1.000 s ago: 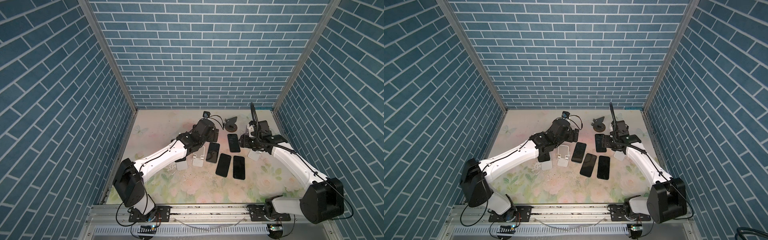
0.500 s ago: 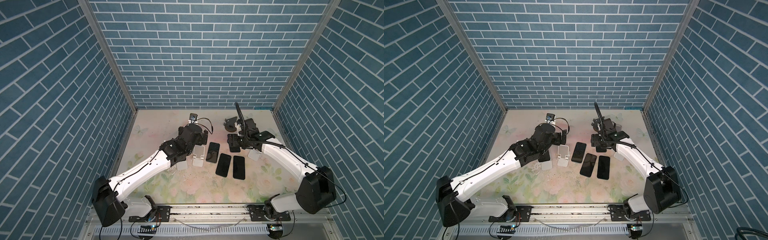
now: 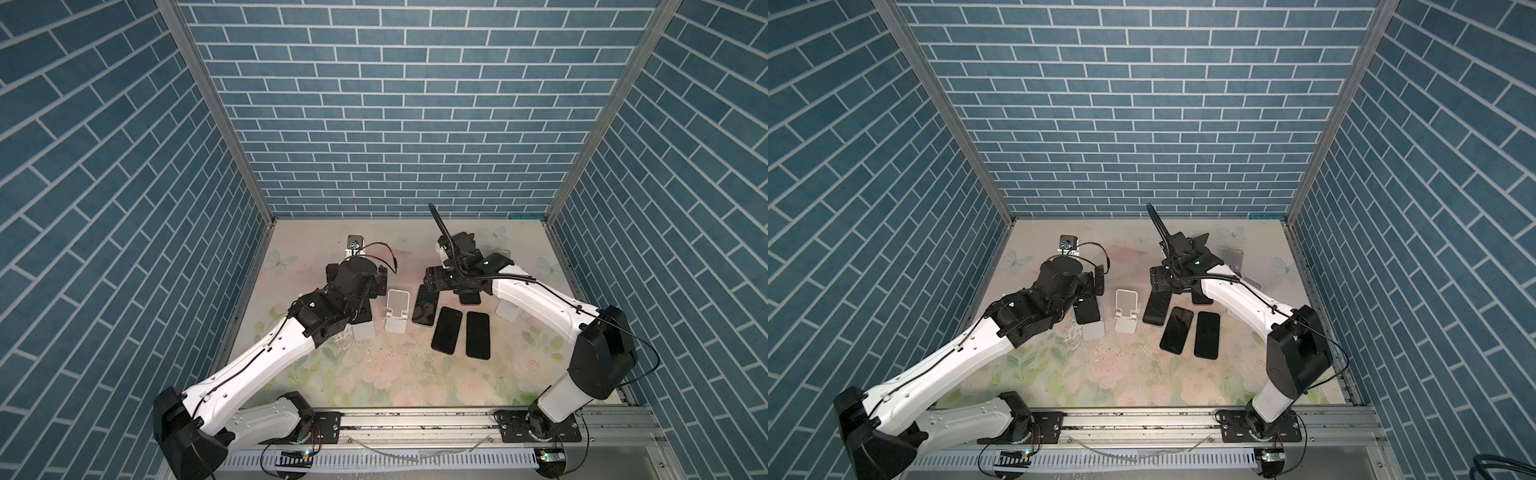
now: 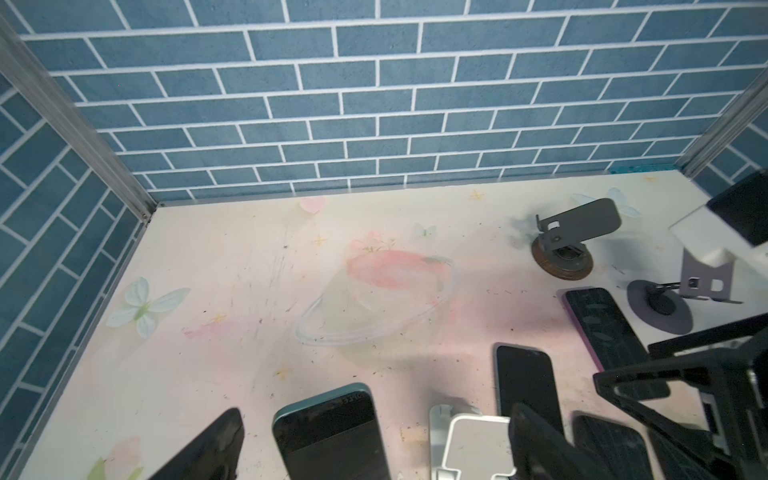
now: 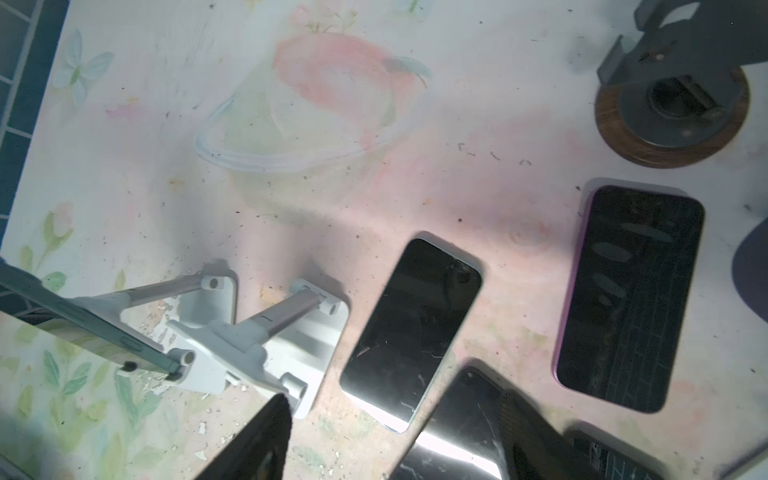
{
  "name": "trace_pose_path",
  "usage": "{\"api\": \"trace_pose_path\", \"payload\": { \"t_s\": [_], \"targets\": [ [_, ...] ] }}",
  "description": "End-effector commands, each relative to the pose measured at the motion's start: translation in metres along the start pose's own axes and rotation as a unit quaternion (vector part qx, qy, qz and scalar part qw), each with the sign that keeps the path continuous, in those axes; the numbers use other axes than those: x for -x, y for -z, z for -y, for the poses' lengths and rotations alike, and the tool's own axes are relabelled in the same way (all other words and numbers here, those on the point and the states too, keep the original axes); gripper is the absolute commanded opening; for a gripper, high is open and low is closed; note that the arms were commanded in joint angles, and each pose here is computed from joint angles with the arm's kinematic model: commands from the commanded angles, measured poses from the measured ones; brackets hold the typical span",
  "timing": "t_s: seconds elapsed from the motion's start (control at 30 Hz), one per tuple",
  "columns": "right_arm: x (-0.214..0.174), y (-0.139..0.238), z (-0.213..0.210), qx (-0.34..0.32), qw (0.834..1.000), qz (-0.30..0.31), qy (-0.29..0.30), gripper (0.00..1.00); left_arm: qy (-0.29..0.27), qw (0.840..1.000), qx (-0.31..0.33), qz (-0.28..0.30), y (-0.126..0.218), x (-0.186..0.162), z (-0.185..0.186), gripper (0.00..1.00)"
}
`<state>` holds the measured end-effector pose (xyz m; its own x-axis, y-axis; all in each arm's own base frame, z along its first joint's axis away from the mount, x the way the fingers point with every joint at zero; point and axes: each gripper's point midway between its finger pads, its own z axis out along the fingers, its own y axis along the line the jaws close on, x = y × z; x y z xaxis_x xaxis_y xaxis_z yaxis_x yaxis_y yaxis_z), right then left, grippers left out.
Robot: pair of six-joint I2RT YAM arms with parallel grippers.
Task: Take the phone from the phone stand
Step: 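Move the left gripper over the standing teal phone while the right gripper reaches forward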
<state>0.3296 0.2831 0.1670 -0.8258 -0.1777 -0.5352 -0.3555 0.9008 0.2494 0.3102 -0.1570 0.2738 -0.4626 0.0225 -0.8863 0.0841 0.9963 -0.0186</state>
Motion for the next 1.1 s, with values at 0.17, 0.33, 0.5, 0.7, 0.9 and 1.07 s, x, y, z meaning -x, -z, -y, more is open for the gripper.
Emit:
{"api": "trace_pose_path", "payload": {
  "t_s": [0.17, 0.33, 0.5, 0.7, 0.9, 1.07],
  "targets": [
    [0.007, -0.011, -0.032, 0.0, 1.0, -0.001, 0.001, 0.9, 0.027, 0.999, 0.033, -0.004, 0.011, -0.018, -0.041, 1.0],
    [0.005, -0.016, -0.047, -0.01, 1.0, 0.004, 0.007, 0.99, 0.035, 0.999, 0.04, -0.005, 0.015, -0.023, -0.051, 1.0],
    [0.006, -0.018, -0.061, -0.004, 1.0, 0.012, 0.003, 0.99, 0.036, 0.998, 0.044, -0.007, 0.017, -0.029, -0.056, 1.0],
    [0.003, -0.026, -0.074, -0.01, 1.0, 0.01, -0.002, 0.99, 0.039, 0.998, 0.046, -0.004, 0.023, -0.033, -0.063, 1.0],
    [-0.002, -0.039, -0.079, -0.038, 0.999, 0.002, -0.005, 0.99, 0.041, 0.998, 0.049, -0.002, 0.029, -0.037, -0.069, 1.0],
    [-0.008, -0.045, -0.085, -0.048, 0.999, -0.002, -0.009, 0.98, 0.038, 0.998, 0.05, -0.005, 0.031, -0.04, -0.071, 1.0]
  ]
}}
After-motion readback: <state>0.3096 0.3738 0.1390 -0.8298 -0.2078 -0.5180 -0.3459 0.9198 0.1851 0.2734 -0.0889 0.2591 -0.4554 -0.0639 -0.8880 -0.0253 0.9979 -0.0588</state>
